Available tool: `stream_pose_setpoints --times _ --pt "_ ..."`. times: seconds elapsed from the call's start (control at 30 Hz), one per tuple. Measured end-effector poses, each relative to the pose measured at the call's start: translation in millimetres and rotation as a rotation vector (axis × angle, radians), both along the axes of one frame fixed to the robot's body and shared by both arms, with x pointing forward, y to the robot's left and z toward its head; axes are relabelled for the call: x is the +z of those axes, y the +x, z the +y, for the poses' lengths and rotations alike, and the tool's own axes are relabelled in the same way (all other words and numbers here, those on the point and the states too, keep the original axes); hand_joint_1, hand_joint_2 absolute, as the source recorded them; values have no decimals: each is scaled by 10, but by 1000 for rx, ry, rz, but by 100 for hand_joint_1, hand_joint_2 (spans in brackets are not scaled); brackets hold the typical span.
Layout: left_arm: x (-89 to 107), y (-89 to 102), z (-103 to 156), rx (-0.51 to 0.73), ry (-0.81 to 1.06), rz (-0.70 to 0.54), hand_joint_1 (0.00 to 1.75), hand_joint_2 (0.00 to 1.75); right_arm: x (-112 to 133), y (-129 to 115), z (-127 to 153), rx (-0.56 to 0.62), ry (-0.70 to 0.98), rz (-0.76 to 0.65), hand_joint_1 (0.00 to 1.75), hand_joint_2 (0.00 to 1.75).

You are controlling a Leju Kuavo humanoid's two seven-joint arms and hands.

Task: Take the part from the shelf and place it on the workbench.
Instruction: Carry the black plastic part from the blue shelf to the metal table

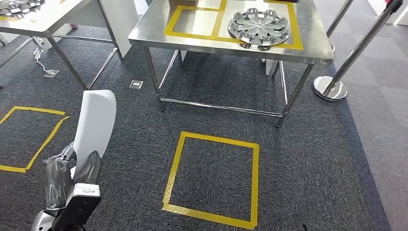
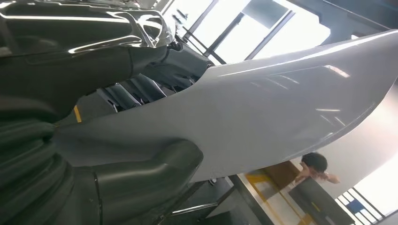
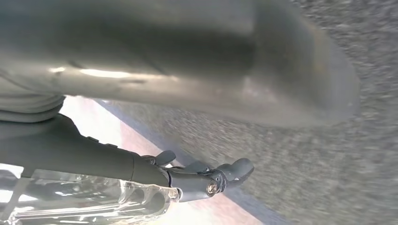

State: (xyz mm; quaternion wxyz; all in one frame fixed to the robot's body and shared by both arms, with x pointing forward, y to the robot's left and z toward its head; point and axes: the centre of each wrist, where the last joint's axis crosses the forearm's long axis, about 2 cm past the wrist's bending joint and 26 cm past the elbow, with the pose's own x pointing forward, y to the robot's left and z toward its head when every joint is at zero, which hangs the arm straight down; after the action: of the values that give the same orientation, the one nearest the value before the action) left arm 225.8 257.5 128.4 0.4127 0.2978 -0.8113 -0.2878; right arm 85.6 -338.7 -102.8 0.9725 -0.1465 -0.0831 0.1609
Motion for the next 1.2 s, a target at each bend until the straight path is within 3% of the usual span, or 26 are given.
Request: stream_pose_setpoints --times 0.33,0.7,1.2 --pt "-32 -72 12 11 1 19 175 175 6 -7 -1 3 -131 -35 0 0" --pt "-26 -88 -45 25 169 28 175 175 -3 -8 121 38 -134 -8 0 0" --pt "-22 -145 -104 31 173 42 175 175 -6 -19 165 62 -144 -22 0 0"
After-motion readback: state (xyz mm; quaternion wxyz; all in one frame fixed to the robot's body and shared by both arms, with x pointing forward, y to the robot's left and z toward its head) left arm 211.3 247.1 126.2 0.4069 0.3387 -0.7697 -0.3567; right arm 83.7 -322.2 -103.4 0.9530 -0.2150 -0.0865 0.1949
